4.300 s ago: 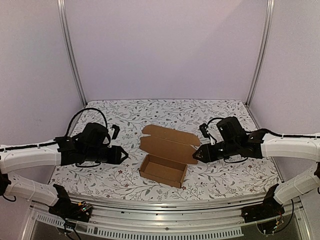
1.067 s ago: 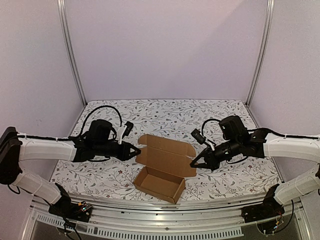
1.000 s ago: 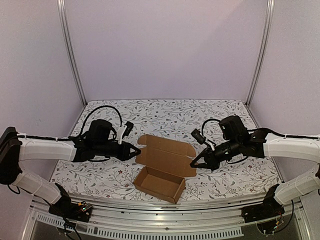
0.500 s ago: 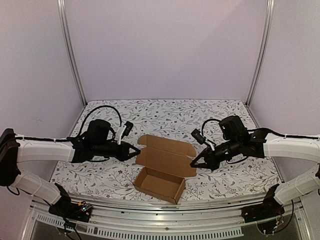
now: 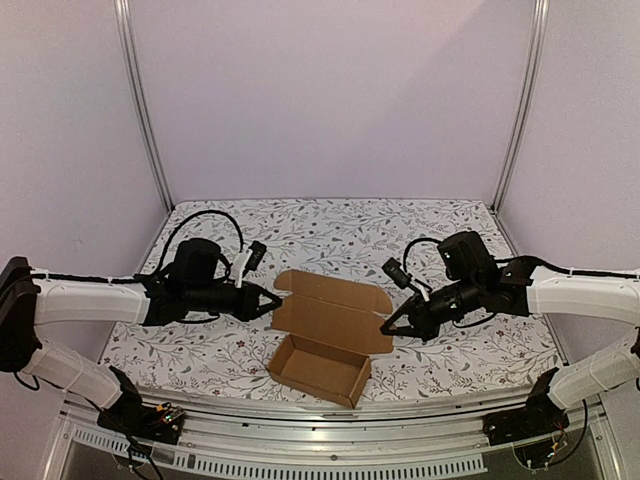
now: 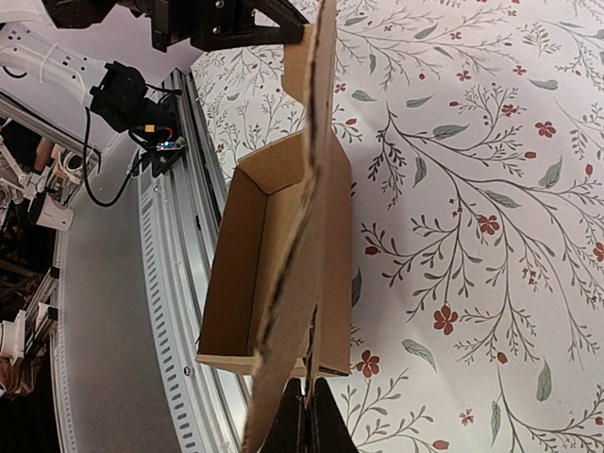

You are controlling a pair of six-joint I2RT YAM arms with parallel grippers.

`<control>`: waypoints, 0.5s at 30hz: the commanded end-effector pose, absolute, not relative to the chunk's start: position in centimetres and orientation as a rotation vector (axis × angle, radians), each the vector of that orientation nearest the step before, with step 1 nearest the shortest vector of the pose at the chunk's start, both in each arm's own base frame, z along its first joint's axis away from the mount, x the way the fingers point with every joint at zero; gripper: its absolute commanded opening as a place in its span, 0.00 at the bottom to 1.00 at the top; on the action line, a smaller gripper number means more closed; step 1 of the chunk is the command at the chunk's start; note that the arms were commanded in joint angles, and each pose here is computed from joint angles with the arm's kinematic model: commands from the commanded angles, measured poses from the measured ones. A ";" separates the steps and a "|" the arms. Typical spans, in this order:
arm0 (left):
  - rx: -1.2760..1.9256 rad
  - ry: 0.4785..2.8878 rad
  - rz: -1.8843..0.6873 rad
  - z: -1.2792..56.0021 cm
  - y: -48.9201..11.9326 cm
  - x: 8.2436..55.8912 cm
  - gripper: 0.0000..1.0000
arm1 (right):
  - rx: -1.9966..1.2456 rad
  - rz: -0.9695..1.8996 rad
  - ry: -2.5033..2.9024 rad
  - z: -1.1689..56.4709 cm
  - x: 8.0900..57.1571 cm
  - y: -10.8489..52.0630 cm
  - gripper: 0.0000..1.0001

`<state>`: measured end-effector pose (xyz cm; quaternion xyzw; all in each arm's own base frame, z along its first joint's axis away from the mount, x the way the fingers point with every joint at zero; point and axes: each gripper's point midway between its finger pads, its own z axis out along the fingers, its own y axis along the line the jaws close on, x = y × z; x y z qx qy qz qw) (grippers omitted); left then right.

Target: Fold the paper box

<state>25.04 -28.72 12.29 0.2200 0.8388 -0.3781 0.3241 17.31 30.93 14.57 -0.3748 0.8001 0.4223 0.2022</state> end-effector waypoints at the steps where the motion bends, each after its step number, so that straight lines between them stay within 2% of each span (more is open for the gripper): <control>1: 0.574 2.196 -1.009 12.1 -28.8 25.2 0.07 | -1.052 1.159 2.214 15.2 17.8 31.0 0.00; 8: 0.568 2.203 -1.016 11.9 -28.8 25.1 0.07 | -1.046 1.148 2.210 15.3 18.0 31.0 0.00; 15: 0.551 2.223 -0.990 11.2 -28.5 25.2 0.14 | -1.046 1.148 2.207 15.4 18.1 31.1 0.00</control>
